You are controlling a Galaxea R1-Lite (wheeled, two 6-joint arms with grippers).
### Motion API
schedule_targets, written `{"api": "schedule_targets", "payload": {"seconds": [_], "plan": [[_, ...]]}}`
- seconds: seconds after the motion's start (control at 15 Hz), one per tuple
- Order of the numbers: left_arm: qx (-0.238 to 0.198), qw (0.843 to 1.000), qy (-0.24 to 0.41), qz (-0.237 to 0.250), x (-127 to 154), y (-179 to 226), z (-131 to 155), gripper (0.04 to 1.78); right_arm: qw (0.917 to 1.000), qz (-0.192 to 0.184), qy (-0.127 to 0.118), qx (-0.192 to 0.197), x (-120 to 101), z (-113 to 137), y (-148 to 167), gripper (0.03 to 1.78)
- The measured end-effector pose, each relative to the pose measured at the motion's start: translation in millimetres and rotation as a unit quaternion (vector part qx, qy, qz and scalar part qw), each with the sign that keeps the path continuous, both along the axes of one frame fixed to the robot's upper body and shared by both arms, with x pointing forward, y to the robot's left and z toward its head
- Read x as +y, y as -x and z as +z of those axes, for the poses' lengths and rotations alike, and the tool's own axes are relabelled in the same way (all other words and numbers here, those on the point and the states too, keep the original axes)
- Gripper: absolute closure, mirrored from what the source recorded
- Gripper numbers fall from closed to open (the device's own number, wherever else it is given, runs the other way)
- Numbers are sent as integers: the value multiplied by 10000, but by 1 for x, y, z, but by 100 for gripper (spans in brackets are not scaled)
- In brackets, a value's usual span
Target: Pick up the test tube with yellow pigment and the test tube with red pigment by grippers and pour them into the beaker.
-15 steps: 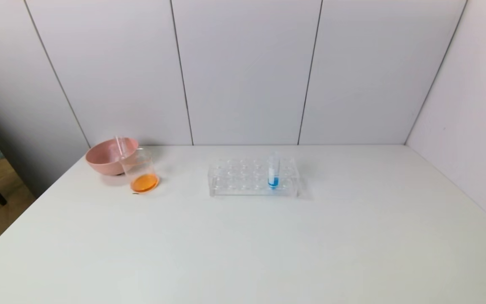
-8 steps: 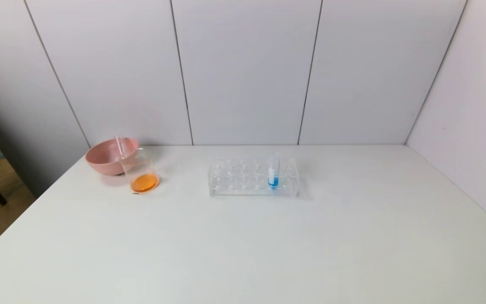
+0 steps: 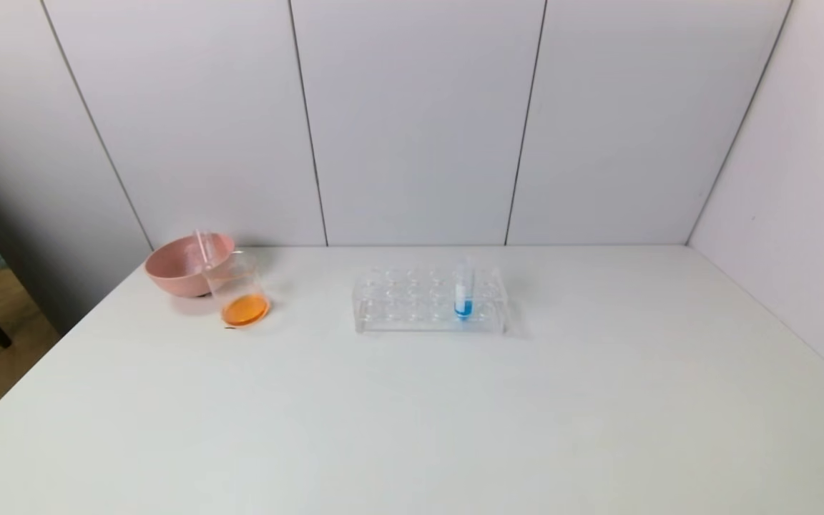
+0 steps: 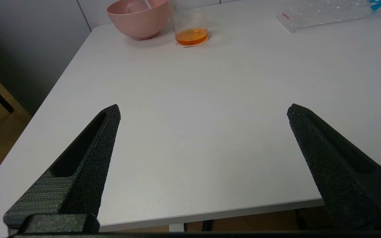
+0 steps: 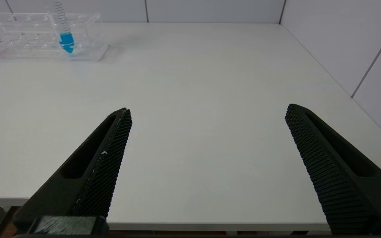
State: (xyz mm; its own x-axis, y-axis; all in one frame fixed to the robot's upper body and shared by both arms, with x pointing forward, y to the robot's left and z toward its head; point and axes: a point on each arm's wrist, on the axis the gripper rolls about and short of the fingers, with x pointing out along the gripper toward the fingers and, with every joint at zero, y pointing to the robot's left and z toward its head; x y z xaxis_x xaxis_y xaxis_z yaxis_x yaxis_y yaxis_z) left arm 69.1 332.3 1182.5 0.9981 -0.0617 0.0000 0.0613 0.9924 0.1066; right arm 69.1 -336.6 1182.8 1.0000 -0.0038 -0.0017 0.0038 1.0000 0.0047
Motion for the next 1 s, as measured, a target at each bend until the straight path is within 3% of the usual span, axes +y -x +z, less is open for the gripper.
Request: {"api": "schedule_targets", "payload": {"seconds": [1.0], "plan": [[15, 9999, 114, 31, 0, 0, 0, 6, 10000, -2, -10, 0, 0, 0, 0, 11]]}}
